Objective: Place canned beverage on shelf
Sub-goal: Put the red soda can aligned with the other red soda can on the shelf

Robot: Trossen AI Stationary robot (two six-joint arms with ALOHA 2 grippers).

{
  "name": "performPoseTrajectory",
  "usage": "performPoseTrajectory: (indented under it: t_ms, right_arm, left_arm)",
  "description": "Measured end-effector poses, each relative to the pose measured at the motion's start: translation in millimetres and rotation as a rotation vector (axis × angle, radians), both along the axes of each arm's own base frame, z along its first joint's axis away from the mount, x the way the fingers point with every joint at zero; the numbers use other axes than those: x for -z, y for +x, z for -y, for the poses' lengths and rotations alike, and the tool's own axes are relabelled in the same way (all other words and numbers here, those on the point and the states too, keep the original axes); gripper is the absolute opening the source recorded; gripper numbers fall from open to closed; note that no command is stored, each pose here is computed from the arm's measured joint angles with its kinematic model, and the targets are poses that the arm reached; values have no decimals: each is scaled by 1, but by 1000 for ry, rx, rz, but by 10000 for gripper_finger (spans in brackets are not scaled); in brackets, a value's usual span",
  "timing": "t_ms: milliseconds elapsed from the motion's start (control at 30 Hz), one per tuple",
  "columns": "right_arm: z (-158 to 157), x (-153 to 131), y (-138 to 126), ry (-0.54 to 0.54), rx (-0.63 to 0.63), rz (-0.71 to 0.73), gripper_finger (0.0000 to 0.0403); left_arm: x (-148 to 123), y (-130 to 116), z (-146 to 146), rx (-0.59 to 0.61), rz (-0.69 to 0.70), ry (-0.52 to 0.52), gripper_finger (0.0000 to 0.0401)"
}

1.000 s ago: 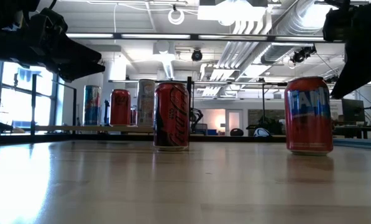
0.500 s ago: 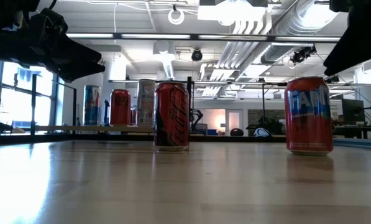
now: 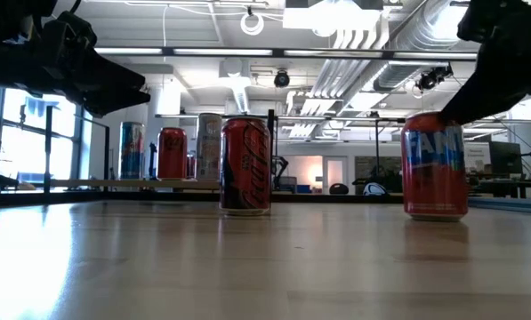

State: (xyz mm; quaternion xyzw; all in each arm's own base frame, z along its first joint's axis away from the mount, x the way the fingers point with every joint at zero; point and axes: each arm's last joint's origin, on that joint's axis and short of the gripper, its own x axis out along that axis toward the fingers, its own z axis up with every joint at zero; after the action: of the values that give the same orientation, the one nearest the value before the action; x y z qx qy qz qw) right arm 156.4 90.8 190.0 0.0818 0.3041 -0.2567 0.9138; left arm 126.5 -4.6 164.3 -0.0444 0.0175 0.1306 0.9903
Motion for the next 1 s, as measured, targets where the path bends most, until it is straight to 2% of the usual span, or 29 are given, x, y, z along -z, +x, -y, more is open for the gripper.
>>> performPoseTrajectory:
  t_ms: [200, 700, 1000]
  right_arm:
    - [4, -2, 7, -50, -4, 25, 284]
    - [19, -1, 17, -10, 23, -15, 283]
    - [23, -2, 21, 23, 36, -14, 245]
  left_arm:
    - [0, 0, 0, 0, 0, 1, 279]
    - [0, 0, 0, 0, 0, 1, 279]
    - [0, 0, 0, 2, 0, 0, 279]
